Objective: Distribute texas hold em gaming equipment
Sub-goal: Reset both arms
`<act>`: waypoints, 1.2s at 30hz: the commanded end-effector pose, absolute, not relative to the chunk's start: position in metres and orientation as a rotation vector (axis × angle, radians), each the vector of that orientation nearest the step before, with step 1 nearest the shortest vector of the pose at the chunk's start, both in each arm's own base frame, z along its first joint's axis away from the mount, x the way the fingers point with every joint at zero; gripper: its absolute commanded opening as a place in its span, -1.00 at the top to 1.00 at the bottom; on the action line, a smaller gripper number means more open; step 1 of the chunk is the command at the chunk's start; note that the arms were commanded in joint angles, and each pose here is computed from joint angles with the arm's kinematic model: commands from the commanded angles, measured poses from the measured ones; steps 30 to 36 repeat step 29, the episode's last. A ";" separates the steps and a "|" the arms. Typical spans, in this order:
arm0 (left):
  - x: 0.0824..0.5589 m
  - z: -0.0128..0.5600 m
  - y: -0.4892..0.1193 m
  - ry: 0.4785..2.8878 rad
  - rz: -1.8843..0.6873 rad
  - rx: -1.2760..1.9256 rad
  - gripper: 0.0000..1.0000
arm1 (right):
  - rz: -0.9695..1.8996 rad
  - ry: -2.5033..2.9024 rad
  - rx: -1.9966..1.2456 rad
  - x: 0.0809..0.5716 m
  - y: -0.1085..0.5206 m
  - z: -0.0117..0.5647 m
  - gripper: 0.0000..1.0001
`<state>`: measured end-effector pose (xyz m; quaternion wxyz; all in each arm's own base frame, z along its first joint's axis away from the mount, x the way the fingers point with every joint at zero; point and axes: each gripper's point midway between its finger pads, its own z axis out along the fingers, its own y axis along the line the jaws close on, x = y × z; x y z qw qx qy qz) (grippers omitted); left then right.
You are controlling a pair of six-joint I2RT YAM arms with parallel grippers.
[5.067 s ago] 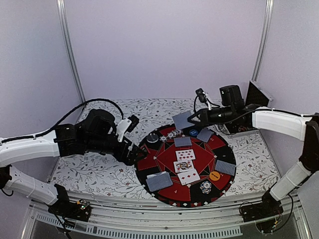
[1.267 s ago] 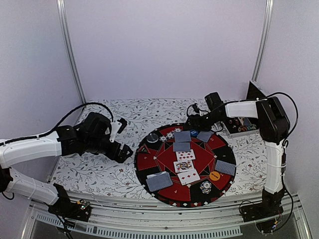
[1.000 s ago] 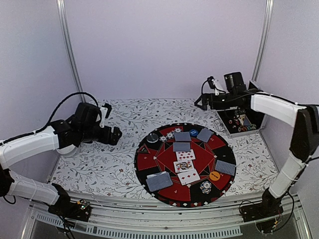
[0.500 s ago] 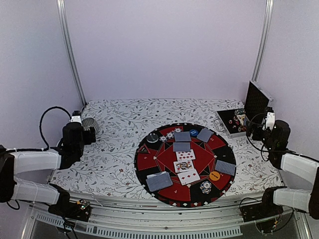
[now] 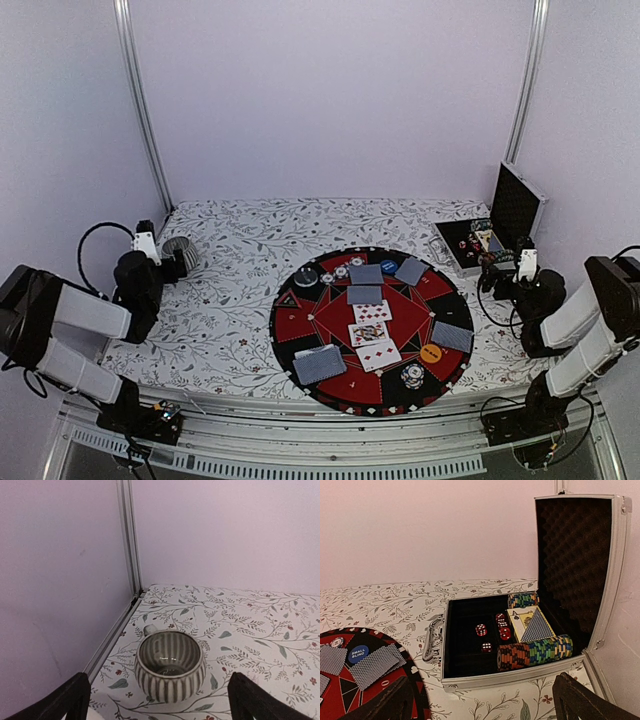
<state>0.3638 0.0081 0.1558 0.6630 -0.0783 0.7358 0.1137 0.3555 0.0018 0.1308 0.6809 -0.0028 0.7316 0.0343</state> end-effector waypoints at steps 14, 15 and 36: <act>0.334 0.179 0.015 1.391 0.222 -0.088 -0.96 | 0.116 1.562 -0.147 0.378 0.018 0.158 -0.98; 0.342 0.171 0.010 1.451 0.215 -0.068 -0.96 | 0.108 1.561 -0.139 0.378 0.016 0.158 -0.98; 0.373 0.160 0.025 1.544 0.247 -0.135 -0.96 | 0.078 1.579 -0.068 0.382 0.005 0.156 -0.98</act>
